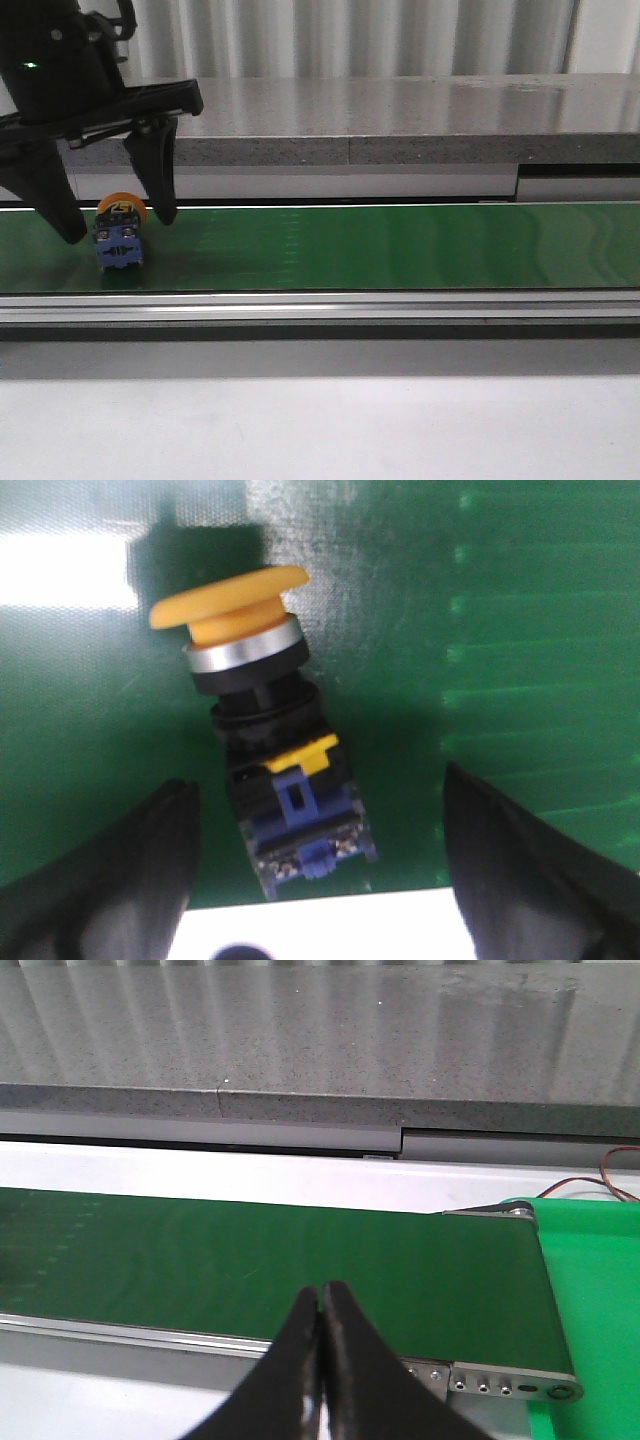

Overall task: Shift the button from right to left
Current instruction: 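Lower the left gripper onto the button on the belt and grasp it, then lift the button with the left gripper and lower it into the blue tray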

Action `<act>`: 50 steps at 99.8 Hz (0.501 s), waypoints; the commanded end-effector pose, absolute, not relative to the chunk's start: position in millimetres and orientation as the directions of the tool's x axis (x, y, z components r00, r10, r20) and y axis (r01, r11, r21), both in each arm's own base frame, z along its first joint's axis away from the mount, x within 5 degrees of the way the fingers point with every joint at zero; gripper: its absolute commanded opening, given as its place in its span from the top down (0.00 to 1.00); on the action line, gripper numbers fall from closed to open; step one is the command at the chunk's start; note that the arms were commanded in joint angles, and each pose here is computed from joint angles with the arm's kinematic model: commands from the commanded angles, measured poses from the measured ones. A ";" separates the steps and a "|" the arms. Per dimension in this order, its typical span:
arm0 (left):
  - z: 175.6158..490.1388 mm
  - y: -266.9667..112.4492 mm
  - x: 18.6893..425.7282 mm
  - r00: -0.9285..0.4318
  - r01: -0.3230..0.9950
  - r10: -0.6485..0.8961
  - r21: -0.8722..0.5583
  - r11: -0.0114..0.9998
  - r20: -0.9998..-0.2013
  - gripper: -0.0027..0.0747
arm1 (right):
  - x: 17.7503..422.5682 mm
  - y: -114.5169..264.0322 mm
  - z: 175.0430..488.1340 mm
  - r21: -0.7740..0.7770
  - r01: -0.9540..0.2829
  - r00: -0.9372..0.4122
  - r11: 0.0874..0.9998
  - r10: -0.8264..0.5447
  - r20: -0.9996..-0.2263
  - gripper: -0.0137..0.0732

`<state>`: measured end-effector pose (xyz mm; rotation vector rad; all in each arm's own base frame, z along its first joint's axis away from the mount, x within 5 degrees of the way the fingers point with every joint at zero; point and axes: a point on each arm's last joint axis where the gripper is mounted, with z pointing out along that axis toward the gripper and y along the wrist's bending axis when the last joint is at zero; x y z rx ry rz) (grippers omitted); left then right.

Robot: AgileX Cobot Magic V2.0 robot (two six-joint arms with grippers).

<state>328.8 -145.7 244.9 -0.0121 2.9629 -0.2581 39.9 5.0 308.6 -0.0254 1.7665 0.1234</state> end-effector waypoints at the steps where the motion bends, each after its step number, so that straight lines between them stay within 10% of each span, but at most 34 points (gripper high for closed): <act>1: 264.6 -145.6 329.6 -0.973 0.003 -0.038 -0.176 0.984 -0.228 0.37 | 40.1 5.0 323.0 0.063 -0.092 -0.106 0.994 0.054 -0.993 0.92; 25: 266.2 -141.6 329.4 -0.971 -0.007 -0.039 -0.138 0.990 -0.234 0.89 | 40.1 5.0 323.0 0.063 -0.092 -0.106 0.994 0.054 -0.993 0.92; 50: 305.0 -122.8 316.7 -0.933 0.015 -0.015 -0.081 0.997 -0.359 0.97 | 40.1 5.0 323.0 0.063 -0.092 -0.106 0.994 0.054 -0.993 0.92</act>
